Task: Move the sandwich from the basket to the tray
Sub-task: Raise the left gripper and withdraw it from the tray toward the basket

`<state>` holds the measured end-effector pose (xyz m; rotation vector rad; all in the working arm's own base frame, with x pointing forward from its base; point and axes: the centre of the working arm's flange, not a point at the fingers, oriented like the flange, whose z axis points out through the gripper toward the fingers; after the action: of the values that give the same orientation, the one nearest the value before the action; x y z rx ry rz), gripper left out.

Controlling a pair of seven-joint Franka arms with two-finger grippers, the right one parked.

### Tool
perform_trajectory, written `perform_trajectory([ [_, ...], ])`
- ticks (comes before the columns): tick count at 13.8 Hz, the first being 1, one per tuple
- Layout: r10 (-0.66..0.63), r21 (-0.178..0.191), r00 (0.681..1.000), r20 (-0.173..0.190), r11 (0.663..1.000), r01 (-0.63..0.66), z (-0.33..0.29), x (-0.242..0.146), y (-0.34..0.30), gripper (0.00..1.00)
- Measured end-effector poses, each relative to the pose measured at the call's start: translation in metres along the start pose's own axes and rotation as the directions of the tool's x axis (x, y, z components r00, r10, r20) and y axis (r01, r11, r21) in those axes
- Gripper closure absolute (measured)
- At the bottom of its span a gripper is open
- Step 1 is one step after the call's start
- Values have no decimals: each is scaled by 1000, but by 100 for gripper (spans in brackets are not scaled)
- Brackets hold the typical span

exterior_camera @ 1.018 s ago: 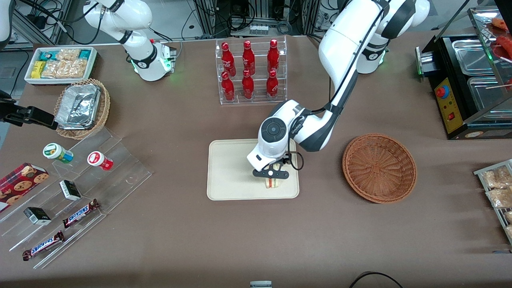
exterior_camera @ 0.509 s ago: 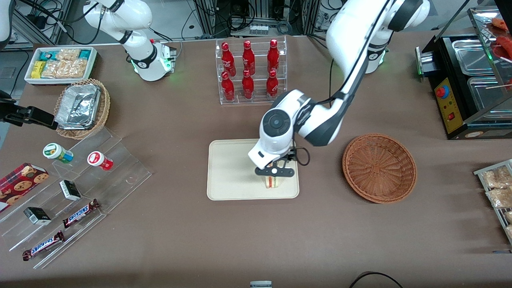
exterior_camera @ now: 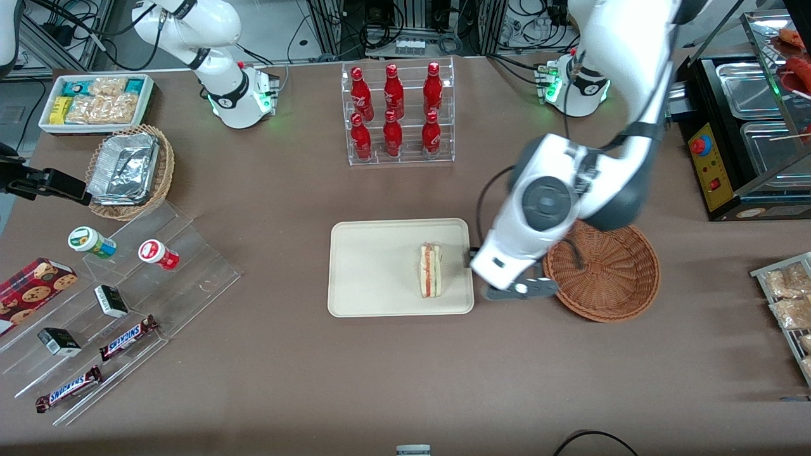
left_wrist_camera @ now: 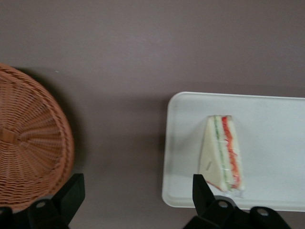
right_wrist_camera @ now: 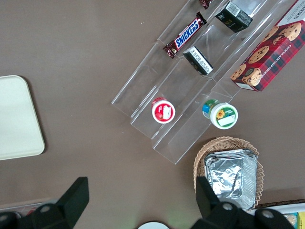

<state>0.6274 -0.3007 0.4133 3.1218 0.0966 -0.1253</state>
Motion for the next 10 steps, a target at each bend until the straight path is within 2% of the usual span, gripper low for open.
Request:
perform_trajectory([
  [5, 56, 4, 997, 59, 998, -57, -48, 15, -111, 0],
  [10, 33, 7, 994, 104, 999, -34, -122, -14, -187, 0],
])
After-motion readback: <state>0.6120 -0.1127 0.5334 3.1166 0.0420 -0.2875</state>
